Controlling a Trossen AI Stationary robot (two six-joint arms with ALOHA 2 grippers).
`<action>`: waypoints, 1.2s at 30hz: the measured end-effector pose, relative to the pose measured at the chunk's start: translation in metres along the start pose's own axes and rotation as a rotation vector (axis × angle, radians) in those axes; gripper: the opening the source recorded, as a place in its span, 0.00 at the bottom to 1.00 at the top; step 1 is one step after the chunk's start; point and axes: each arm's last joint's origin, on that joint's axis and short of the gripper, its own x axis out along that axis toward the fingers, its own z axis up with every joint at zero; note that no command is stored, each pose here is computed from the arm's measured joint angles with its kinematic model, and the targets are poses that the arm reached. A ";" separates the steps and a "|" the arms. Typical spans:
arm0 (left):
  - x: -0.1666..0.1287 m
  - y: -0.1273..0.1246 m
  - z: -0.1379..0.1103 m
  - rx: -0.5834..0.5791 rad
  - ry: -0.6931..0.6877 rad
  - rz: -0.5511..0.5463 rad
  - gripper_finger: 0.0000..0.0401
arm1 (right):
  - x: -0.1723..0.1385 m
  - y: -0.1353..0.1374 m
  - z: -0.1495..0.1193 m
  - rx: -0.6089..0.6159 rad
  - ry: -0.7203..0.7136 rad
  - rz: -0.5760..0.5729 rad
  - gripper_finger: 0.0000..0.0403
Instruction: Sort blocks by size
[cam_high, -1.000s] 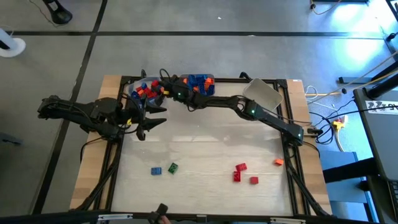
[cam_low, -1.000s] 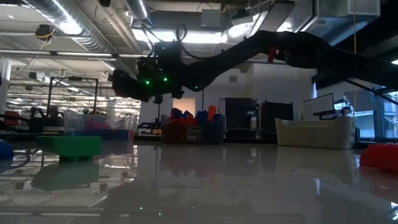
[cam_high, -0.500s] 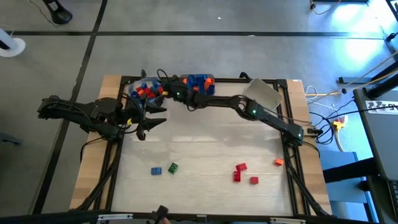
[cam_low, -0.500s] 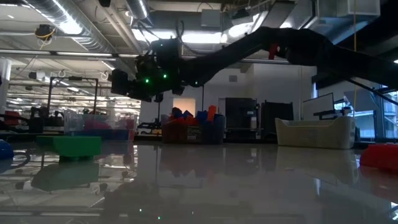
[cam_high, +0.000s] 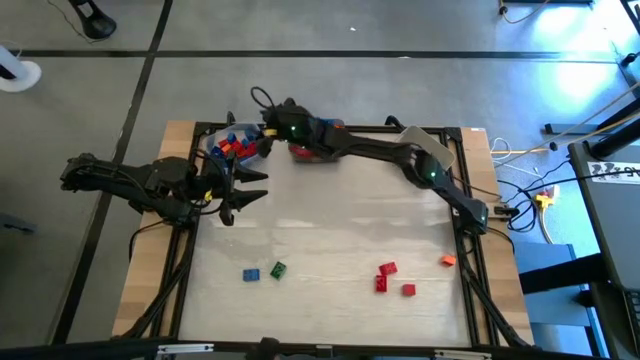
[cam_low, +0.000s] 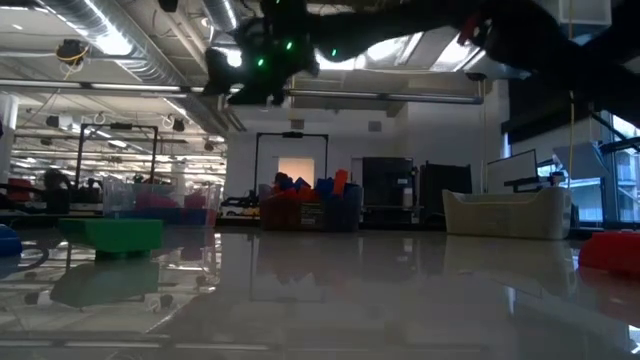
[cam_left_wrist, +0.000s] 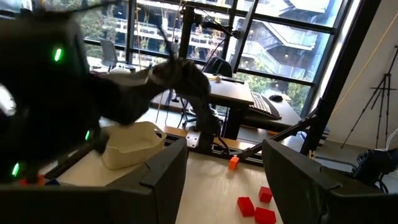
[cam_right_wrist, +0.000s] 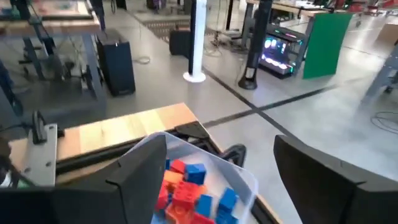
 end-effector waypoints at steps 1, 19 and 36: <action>0.000 0.000 0.000 -0.002 0.000 0.000 0.49 | -0.004 -0.001 0.005 -0.010 0.010 -0.002 0.73; 0.000 0.001 -0.003 0.004 0.034 0.005 0.49 | -0.122 -0.001 0.107 -0.150 0.137 0.018 0.73; 0.036 -0.009 -0.034 0.054 0.191 0.015 0.49 | -0.267 0.077 0.129 -0.371 0.370 0.085 0.73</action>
